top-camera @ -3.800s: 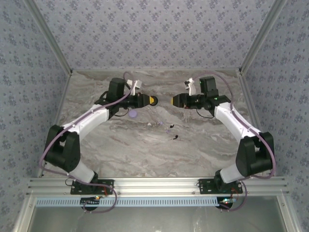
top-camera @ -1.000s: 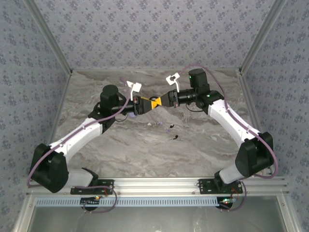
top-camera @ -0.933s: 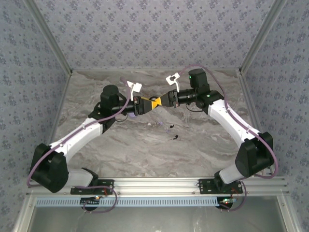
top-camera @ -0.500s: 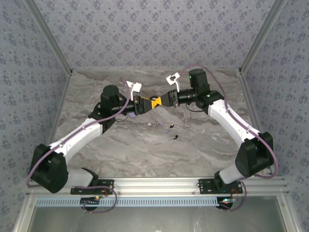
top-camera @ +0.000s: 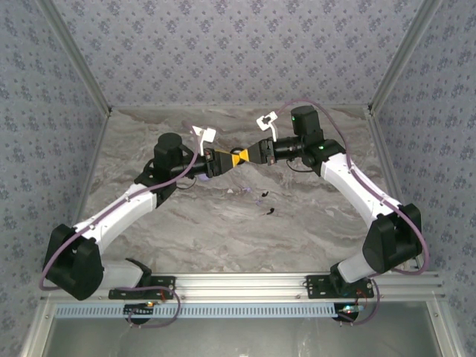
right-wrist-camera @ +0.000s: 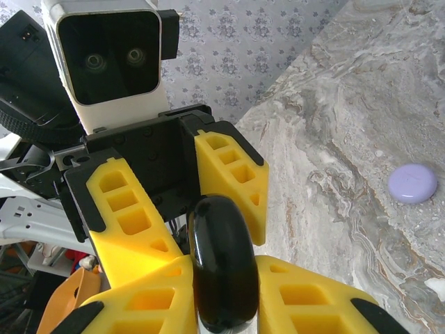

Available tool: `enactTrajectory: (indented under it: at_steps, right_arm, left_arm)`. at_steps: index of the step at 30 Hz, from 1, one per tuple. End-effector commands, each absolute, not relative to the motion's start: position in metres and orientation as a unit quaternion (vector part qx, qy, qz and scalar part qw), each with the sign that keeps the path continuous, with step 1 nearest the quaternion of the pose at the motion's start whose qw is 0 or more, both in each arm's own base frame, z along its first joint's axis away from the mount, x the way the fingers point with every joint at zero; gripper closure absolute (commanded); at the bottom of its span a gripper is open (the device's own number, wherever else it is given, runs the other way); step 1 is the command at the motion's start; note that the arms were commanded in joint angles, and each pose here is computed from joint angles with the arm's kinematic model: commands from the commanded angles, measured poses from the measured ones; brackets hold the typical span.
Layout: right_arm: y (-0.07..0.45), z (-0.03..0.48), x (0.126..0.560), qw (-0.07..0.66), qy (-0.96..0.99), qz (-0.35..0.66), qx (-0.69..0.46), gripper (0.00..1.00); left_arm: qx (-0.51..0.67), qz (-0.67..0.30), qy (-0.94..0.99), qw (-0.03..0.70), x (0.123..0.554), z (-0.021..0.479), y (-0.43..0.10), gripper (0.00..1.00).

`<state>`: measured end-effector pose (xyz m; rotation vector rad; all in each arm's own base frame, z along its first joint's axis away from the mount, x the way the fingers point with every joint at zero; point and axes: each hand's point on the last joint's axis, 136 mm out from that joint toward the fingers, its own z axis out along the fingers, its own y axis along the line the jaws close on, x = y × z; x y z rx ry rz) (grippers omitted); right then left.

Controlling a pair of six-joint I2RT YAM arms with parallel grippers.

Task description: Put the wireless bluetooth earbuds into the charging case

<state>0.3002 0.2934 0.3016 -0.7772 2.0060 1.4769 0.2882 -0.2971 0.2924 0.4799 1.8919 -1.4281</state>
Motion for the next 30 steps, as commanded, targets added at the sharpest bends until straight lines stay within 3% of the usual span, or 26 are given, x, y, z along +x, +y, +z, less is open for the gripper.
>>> enactTrajectory:
  at_steps: [1, 13, 22, 30]
  right_arm:
    - [0.295, 0.321, 0.290, 0.274, 0.721, 0.559, -0.304, 0.77]
    - [0.297, 0.318, 0.288, 0.268, 0.720, 0.561, -0.307, 0.76]
    - [0.296, 0.315, 0.290, 0.270, 0.726, 0.555, -0.304, 0.76]
    - [0.287, 0.308, 0.297, 0.283, 0.755, 0.516, -0.288, 0.63]
  left_arm:
    - [0.193, -0.552, 0.724, 0.366, 0.286, 0.299, -0.296, 0.60]
    - [0.206, -0.581, 0.709, 0.343, 0.282, 0.302, -0.305, 0.64]
    - [0.214, -0.588, 0.706, 0.332, 0.279, 0.300, -0.308, 0.75]
    - [0.230, -0.565, 0.717, 0.337, 0.279, 0.298, -0.307, 0.77]
